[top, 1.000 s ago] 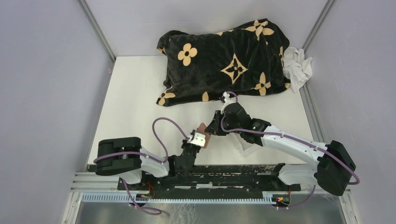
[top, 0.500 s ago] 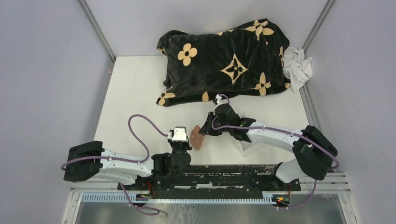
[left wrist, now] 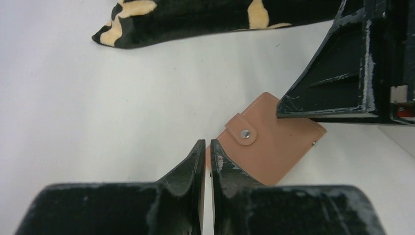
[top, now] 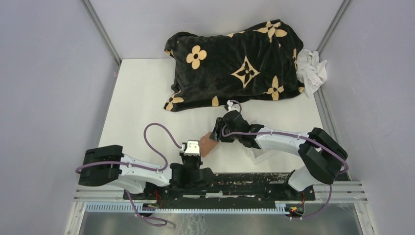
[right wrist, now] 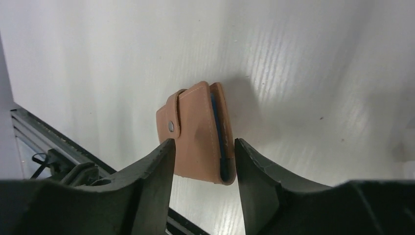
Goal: Put the credit cards into the card holder
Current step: Place the card holder at the center of the board.
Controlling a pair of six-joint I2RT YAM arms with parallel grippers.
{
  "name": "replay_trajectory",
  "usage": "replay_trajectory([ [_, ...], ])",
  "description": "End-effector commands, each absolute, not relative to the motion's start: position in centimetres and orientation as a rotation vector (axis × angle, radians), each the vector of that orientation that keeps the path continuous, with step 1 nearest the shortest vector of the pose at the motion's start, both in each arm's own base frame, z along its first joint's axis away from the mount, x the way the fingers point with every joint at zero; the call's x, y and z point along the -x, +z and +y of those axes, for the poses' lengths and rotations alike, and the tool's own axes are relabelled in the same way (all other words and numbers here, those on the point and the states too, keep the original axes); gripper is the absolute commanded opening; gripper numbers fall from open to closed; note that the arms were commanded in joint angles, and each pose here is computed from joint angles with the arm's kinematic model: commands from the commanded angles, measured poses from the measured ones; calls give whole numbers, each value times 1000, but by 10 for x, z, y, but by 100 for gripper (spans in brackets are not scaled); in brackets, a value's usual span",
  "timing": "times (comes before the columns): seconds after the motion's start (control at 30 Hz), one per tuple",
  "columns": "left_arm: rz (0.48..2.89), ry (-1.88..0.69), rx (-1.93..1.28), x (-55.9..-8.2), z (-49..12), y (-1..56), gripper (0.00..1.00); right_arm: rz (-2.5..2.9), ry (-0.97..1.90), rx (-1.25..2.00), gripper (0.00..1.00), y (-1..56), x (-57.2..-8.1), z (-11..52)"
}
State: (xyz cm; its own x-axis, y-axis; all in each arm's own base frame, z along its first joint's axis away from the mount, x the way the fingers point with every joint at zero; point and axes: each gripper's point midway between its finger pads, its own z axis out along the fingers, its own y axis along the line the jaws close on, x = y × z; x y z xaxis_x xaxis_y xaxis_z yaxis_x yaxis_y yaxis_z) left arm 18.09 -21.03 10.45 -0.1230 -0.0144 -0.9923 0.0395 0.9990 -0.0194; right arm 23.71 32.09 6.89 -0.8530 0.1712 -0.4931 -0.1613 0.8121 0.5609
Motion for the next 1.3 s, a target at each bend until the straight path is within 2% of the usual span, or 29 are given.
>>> replay_trajectory([
  [0.0,1625,-98,128,-184,-211,119,15,2403,731,39,57,78,-250,311],
  [0.23,1566,-115,200,-187,-213,127,19,2339,592,203,59,118,-254,301],
  [0.53,1534,-7,86,-190,-242,148,22,2295,332,310,57,139,-251,261],
  [0.63,1475,9,21,-192,-255,167,27,2288,263,332,57,143,-251,248],
  [0.7,1432,12,-63,-193,-266,187,34,2280,212,340,56,147,-252,241],
  [0.83,1398,-75,8,-188,-273,235,42,2267,154,352,56,152,-254,232],
  [1.07,1370,-212,221,-192,-230,300,48,2251,134,377,56,162,-256,231],
  [1.27,1337,-430,411,-183,-195,349,62,2236,140,405,56,173,-259,236],
])
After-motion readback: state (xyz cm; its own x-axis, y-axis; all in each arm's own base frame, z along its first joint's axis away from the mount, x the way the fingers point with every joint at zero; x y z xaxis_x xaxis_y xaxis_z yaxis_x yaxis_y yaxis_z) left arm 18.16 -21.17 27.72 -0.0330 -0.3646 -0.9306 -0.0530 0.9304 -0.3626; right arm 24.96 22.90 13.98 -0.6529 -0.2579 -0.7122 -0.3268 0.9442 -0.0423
